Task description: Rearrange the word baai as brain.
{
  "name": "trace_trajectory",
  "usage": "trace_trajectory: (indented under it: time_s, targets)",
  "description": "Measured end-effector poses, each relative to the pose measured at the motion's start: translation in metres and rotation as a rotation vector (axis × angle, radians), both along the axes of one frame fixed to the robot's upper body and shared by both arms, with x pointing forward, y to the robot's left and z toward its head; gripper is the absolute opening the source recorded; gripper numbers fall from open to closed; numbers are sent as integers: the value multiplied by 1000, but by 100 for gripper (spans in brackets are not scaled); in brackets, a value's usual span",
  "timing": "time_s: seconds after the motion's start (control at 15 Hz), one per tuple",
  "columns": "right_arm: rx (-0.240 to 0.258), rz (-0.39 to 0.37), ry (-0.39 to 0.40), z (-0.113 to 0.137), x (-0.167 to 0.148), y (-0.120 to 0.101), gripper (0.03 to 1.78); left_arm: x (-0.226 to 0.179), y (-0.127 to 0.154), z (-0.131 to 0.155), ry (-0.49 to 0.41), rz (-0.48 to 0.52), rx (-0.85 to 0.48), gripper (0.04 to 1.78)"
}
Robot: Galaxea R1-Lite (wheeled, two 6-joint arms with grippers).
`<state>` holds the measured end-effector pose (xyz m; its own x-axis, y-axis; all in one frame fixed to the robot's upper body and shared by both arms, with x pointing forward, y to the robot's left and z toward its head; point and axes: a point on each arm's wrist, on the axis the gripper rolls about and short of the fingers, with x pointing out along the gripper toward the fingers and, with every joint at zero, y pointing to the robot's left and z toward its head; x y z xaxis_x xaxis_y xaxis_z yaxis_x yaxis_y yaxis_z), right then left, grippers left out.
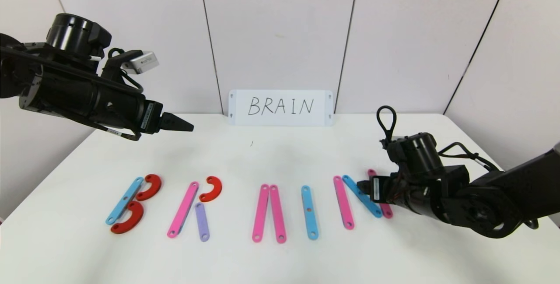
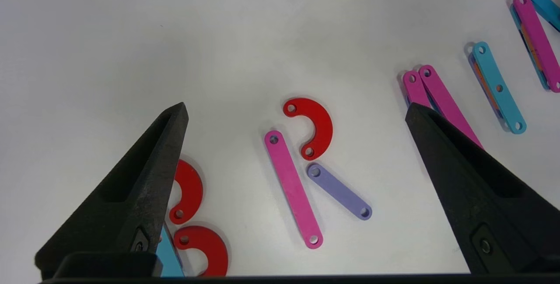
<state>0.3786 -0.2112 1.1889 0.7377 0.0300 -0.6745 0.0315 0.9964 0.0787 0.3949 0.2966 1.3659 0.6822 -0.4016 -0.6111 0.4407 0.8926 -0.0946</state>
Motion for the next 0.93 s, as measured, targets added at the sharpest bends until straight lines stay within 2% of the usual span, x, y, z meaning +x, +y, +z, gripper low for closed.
trace_trajectory:
  time_s: [0.13,0.33,0.6,0.73,0.93]
  targets:
    - [3,1,-9,3,-1,0,173,0,0,0,0,0,0,174]
    - [19,24,-22,9,-1,0,173,0,0,0,1,1,0,174]
    - [24,120,-82,32,-4,-2,173,0,0,-2,6,-2,1,174]
    - [42,155,-110,45,-5,-9,173,0,0,-2,6,-2,1,174]
    - [60,144,-159,61,-8,-20,173,-3,0,-1,6,-1,0,174]
